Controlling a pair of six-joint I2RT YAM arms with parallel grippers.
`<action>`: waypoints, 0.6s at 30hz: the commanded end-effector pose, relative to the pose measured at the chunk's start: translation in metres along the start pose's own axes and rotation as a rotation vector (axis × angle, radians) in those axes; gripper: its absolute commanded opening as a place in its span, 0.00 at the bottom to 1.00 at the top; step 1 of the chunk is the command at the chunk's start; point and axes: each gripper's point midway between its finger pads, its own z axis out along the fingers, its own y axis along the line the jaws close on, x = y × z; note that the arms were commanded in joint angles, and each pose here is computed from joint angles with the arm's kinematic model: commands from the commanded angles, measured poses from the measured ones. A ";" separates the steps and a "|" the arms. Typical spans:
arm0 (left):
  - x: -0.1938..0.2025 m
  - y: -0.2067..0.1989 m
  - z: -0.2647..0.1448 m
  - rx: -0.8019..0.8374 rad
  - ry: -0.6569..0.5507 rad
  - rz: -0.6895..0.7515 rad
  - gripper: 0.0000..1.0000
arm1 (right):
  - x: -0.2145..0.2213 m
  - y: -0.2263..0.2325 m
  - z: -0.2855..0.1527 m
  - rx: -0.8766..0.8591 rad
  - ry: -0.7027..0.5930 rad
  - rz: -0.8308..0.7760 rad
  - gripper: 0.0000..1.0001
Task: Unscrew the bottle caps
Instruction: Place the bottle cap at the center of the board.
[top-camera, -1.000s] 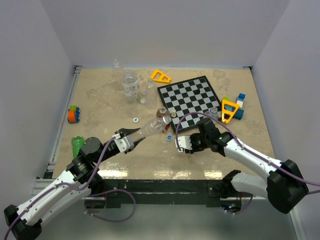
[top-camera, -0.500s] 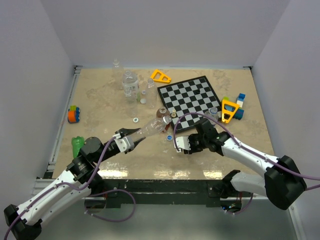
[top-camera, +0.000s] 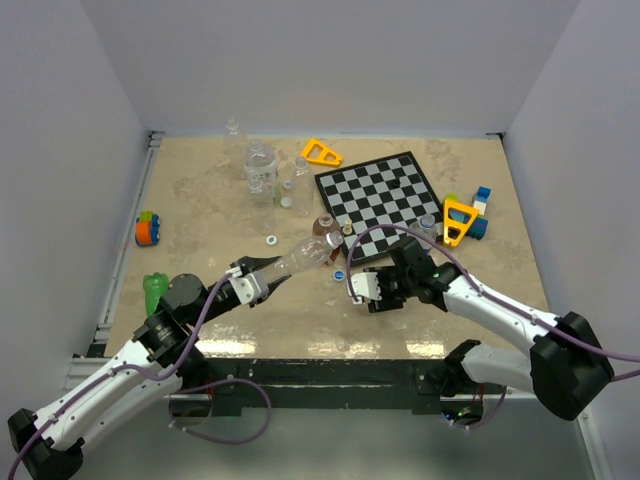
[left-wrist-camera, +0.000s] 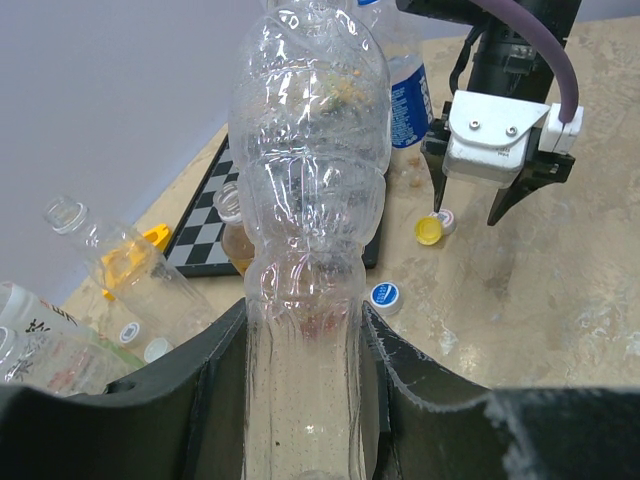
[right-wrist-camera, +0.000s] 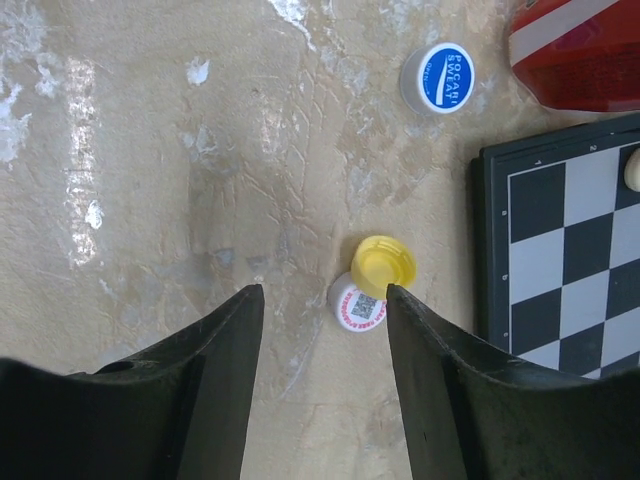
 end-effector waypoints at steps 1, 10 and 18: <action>-0.008 0.005 0.001 -0.016 -0.032 0.018 0.00 | -0.025 -0.018 -0.019 0.046 -0.054 -0.014 0.56; -0.007 0.004 0.002 -0.013 -0.029 0.017 0.00 | -0.069 -0.028 -0.067 0.043 -0.160 -0.045 0.58; -0.008 0.005 0.002 -0.013 -0.029 0.014 0.00 | -0.110 -0.036 -0.127 0.063 -0.239 -0.059 0.60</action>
